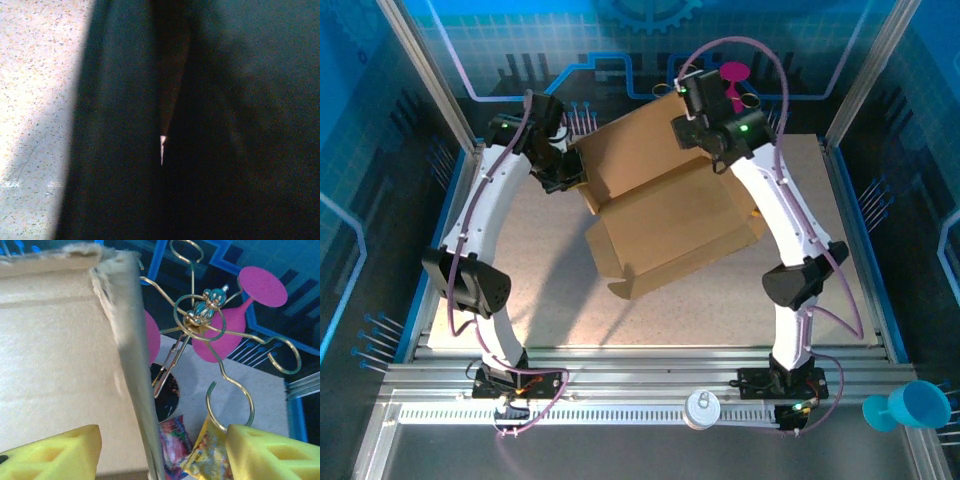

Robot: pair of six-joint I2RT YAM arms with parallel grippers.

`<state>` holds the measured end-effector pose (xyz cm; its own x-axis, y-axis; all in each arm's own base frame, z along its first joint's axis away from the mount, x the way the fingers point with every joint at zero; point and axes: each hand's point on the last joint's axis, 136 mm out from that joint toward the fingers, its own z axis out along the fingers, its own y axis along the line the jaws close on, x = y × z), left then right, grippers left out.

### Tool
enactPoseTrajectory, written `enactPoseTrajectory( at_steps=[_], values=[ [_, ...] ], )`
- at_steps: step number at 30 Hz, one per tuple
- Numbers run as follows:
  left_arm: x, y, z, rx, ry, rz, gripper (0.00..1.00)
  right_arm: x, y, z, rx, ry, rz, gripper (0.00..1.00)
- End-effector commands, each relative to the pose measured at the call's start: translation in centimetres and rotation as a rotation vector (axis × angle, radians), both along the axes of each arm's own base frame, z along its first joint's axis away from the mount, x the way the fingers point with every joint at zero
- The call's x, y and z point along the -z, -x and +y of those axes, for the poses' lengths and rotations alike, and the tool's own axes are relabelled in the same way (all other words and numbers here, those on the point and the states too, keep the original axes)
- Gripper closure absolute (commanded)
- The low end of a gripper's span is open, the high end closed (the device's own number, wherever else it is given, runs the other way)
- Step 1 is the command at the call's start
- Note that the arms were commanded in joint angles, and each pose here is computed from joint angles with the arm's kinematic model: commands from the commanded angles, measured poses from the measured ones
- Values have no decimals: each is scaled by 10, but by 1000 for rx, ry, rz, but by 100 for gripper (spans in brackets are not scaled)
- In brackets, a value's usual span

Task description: Fold the paper box

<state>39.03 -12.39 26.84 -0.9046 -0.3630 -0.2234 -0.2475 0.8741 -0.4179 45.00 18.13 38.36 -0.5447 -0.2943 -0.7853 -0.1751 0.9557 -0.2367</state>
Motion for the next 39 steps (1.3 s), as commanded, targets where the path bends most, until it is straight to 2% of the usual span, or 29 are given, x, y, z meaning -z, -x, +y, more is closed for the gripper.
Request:
enactPoseTrajectory(
  at_steps=[1, 6, 8, 13, 18, 21, 25, 29, 32, 35, 39],
  values=[
    [-7, 3, -1, -20, 60, -5, 100, -40, 38, -12, -17, -229, -20, 28],
    [-6, 3, 6, -45, 67, -9, 100, -57, 76, -32, -24, -398, -51, 23],
    [-9, 3, 9, -62, 91, -18, 100, -50, 90, -43, 7, -479, -28, 24],
    [-17, 4, 15, -94, 134, -36, 100, -12, 135, -66, 93, -683, 12, 26],
    [-20, 4, 18, -122, 159, -41, 100, 26, 182, -55, 101, -914, 89, 28],
    [-18, 2, 19, -137, 169, -43, 100, 43, 201, -43, 81, -936, 121, 28],
    [-20, -1, 19, -148, 179, -50, 100, 62, 207, -32, 104, -967, 202, 29],
    [-22, -2, 21, -155, 180, -52, 100, 62, 208, -35, 122, -953, 171, 27],
    [-22, -3, 21, -158, 186, -52, 100, 67, 199, -22, 94, -1019, 205, 27],
    [-22, -3, 21, -162, 193, -52, 100, 67, 189, -1, 58, -1075, 235, 36],
    [-24, -4, 21, -164, 198, -58, 100, 76, 180, 3, 96, -1045, 251, 51]
  ],
)
